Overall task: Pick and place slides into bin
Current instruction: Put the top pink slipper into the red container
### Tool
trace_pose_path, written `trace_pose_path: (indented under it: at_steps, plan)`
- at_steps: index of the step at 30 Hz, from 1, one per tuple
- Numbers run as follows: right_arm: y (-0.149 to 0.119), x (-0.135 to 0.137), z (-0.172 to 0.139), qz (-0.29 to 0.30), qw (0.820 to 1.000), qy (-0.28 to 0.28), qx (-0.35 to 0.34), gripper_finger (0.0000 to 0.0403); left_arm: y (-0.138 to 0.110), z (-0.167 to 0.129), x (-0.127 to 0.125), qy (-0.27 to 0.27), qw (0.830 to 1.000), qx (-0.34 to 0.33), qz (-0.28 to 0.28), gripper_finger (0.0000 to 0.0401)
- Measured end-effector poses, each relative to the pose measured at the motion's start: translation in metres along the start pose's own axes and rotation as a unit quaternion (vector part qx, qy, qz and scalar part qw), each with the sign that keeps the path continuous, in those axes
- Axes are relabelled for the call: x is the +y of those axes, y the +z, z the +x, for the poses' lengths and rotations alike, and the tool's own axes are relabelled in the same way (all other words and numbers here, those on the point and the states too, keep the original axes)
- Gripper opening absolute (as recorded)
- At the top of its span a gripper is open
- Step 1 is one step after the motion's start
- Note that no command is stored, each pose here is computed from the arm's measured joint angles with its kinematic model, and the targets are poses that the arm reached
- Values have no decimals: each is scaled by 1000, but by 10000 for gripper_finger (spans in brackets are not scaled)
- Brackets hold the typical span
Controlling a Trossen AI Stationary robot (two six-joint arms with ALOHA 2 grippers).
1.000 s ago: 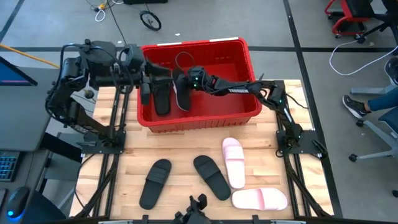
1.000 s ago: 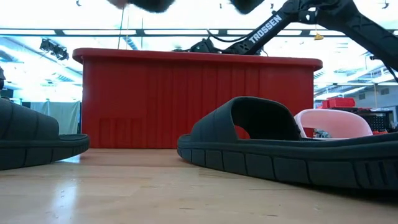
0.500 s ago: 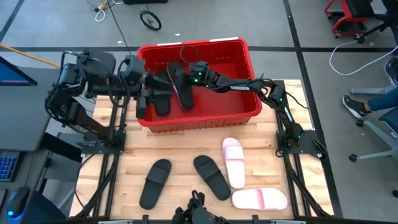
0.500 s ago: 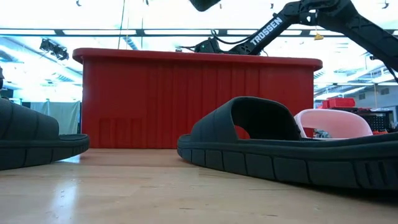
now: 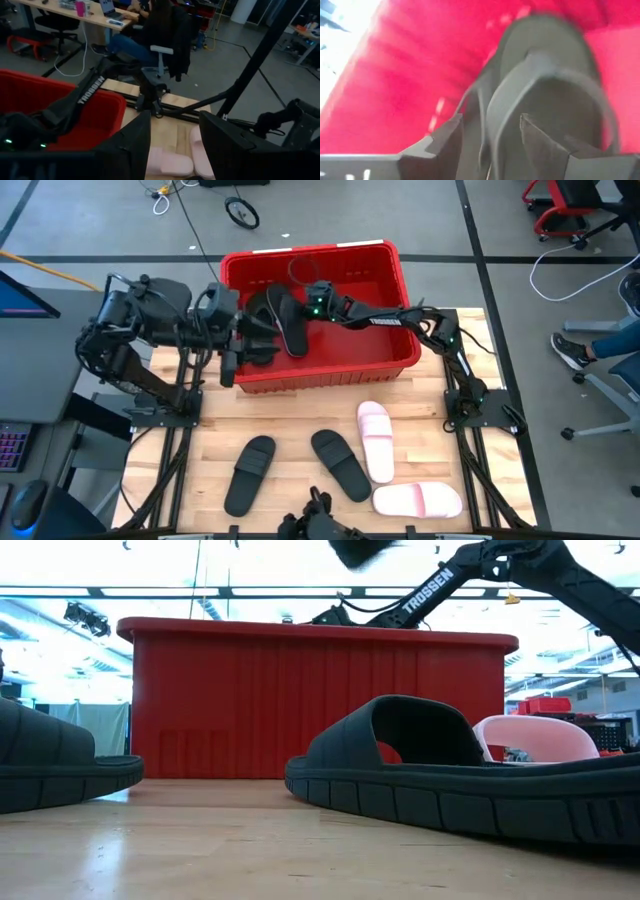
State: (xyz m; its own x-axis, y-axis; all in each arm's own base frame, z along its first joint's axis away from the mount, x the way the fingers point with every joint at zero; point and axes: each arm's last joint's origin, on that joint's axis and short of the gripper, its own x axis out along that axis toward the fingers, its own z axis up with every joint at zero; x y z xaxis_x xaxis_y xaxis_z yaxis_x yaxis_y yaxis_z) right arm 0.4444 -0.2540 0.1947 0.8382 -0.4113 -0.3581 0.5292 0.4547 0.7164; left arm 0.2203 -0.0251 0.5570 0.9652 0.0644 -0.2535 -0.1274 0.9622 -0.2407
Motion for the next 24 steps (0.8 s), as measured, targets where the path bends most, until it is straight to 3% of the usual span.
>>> trace_pose_path:
  at_steps: [4, 7, 9, 11, 15, 18, 21, 24]
  plan:
    - [11, 8, -7, 6, 1000, 30, -5, 203, -2, 2, -5, -9, 1000, 6, 3, 178]
    - [23, 25, -24, -1, 995, 86, 39, 202, -2, 3, -5, -2, 1000, 5, -3, 176]
    - [31, 41, -41, -20, 986, 142, 89, 197, -3, 4, -5, 1, 1000, 8, -9, 174]
    - [38, 64, -65, -36, 965, 214, 150, 189, -5, 4, -4, 4, 1000, 16, -7, 172]
    - [30, 125, -139, -70, 888, 337, 304, 165, -16, 14, -4, 20, 997, 72, -12, 176]
    - [7, 169, -210, -125, 844, 371, 366, 152, -28, 26, -5, 33, 991, 124, -32, 180]
    - [-23, 201, -288, -200, 820, 374, 384, 145, -40, 36, -10, 35, 981, 178, -62, 180]
    - [-56, 217, -359, -274, 825, 324, 372, 144, -52, 50, -19, 32, 969, 228, -90, 176]
